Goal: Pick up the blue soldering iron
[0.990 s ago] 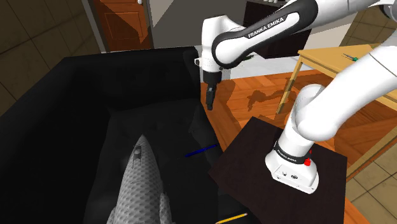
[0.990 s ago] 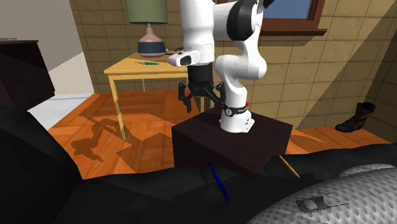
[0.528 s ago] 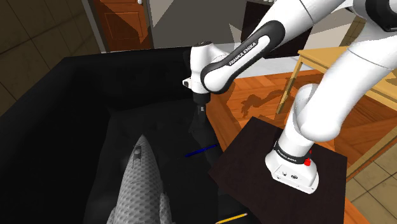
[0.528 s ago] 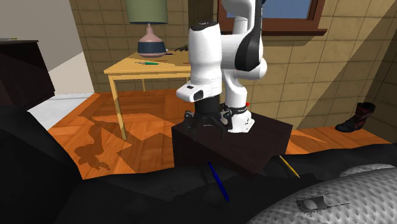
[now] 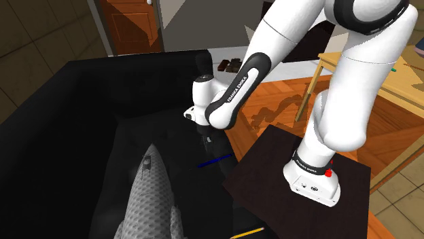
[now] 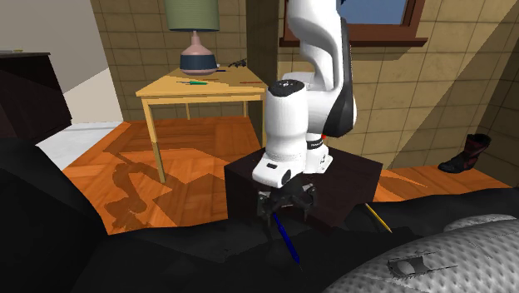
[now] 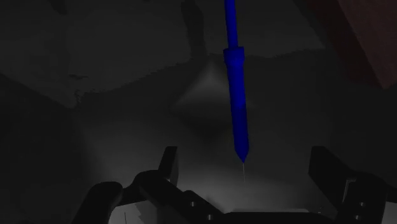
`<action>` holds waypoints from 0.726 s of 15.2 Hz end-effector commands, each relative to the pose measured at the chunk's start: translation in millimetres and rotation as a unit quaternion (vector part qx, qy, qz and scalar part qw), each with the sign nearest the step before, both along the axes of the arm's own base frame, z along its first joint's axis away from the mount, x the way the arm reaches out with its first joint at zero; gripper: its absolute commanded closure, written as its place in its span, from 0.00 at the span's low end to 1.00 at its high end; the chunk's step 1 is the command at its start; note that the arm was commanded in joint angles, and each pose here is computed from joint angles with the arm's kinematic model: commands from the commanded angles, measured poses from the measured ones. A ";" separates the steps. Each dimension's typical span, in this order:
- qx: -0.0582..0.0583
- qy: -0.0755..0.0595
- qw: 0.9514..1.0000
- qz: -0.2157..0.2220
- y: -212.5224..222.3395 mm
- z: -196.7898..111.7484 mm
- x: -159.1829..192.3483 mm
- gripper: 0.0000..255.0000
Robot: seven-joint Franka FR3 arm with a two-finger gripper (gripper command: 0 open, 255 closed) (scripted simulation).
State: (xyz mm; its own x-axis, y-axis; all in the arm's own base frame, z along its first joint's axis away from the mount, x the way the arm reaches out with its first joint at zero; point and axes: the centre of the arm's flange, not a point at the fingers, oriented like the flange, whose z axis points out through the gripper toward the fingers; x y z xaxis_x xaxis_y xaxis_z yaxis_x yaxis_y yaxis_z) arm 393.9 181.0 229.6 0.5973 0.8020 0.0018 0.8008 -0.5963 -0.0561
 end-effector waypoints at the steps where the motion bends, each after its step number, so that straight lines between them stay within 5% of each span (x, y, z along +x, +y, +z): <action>1: 0.002 -0.002 1.000 0.031 14.5 -21.3 -0.6 0.00; 3: 0.003 -0.004 0.998 0.061 28.6 -43.5 -1.7 0.00; 11: 0.003 -0.004 0.998 0.063 29.7 -85.1 -1.8 0.00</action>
